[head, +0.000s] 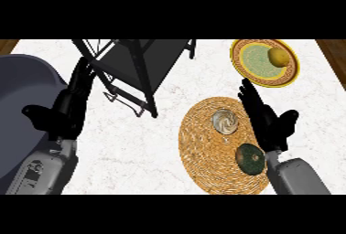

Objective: Pick the cupcake from the placemat and place it in the tiered shelf

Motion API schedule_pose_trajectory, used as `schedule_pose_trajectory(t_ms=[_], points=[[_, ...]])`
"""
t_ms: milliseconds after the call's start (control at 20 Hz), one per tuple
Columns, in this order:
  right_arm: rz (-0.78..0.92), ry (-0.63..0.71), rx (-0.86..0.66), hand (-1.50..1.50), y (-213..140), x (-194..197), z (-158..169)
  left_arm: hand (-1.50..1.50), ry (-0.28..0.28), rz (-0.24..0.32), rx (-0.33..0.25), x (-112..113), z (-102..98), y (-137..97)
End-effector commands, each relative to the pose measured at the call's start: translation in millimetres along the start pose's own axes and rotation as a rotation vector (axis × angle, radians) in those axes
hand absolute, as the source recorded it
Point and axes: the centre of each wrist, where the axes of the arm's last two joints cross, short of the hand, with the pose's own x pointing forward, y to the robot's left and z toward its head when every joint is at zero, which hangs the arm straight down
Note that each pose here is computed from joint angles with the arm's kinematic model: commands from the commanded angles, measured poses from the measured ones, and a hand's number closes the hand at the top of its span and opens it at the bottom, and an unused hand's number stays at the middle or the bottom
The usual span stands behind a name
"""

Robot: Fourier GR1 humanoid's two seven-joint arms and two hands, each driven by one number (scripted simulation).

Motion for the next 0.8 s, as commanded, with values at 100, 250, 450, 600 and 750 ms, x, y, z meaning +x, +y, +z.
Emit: schedule_pose_trajectory(t_ms=[100, 250, 450, 600, 750], points=[[0.259, 0.035, -0.263, -1.50, -71.2, 11.6, 11.2, 0.00, 0.166, -0.085, -0.046, -44.4, 26.8, 25.9], [0.467, 0.020, -0.519, -1.50, -139.9, 38.4, 12.8, 0.00, 0.320, -0.188, -0.117, -66.8, 51.3, 31.1], [0.387, 0.189, -0.688, 1.50, -146.6, 10.6, 22.7, 0.00, 0.358, -0.119, -0.183, -79.0, 69.6, 17.7], [0.247, 0.099, -0.557, -1.50, -120.6, 2.3, 30.6, 0.00, 0.367, -0.145, -0.179, -85.4, 74.3, 33.6], [0.307, 0.017, -0.400, -1.50, -101.1, 2.1, 30.9, 0.00, 0.368, -0.136, -0.213, -93.8, 79.5, 32.5]])
